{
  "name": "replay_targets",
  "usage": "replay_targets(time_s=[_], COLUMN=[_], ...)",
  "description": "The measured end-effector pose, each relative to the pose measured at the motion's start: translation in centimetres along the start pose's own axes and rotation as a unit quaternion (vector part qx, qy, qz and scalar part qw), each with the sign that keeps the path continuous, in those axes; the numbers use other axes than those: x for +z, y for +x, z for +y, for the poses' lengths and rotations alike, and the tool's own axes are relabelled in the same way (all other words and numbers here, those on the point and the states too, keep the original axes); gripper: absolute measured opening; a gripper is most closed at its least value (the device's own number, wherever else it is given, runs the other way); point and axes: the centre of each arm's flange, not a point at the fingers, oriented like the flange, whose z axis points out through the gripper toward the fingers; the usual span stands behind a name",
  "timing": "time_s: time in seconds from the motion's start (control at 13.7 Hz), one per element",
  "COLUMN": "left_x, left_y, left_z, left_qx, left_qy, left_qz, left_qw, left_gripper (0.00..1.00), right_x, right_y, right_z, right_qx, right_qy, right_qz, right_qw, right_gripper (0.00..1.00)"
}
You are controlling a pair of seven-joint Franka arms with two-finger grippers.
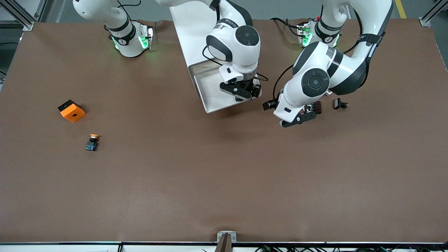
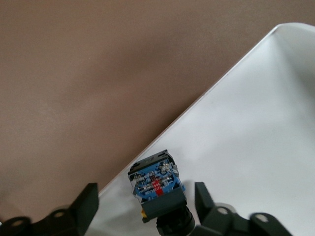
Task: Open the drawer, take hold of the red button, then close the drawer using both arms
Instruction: 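Push the drawer shut with the left gripper while the right gripper holds the button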
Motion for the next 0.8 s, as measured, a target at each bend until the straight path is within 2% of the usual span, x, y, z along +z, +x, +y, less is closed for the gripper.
replay_targets(time_s=[0.07, 0.29, 0.36, 0.51, 0.8], left_x=[-0.3, -1.0, -1.1, -1.2, -1.7], left_y=[0.0, -0.1, -0.1, 0.0, -0.2], left_z=[-0.1, -0.3, -0.4, -0.5, -0.6], left_qx=[-0.001, -0.002, -0.003, -0.004, -0.004], left_qy=[-0.001, -0.005, -0.005, -0.006, -0.007], left_qz=[0.002, 0.008, 0.009, 0.010, 0.013], left_qw=[1.000, 1.000, 1.000, 1.000, 1.000], left_gripper=[1.00, 1.00, 1.00, 1.00, 1.00], right_x=[0.0, 0.1, 0.1, 0.1, -0.2], right_y=[0.0, 0.1, 0.2, 0.1, 1.1], right_z=[0.0, 0.1, 0.1, 0.1, 0.2], right_qx=[-0.002, -0.017, -0.020, -0.038, -0.038], right_qy=[-0.001, -0.002, -0.002, -0.004, -0.001], right_qz=[0.000, 0.000, 0.000, 0.000, 0.003], right_qw=[1.000, 1.000, 1.000, 0.999, 0.999], right_gripper=[0.68, 0.58, 0.58, 0.41, 0.41])
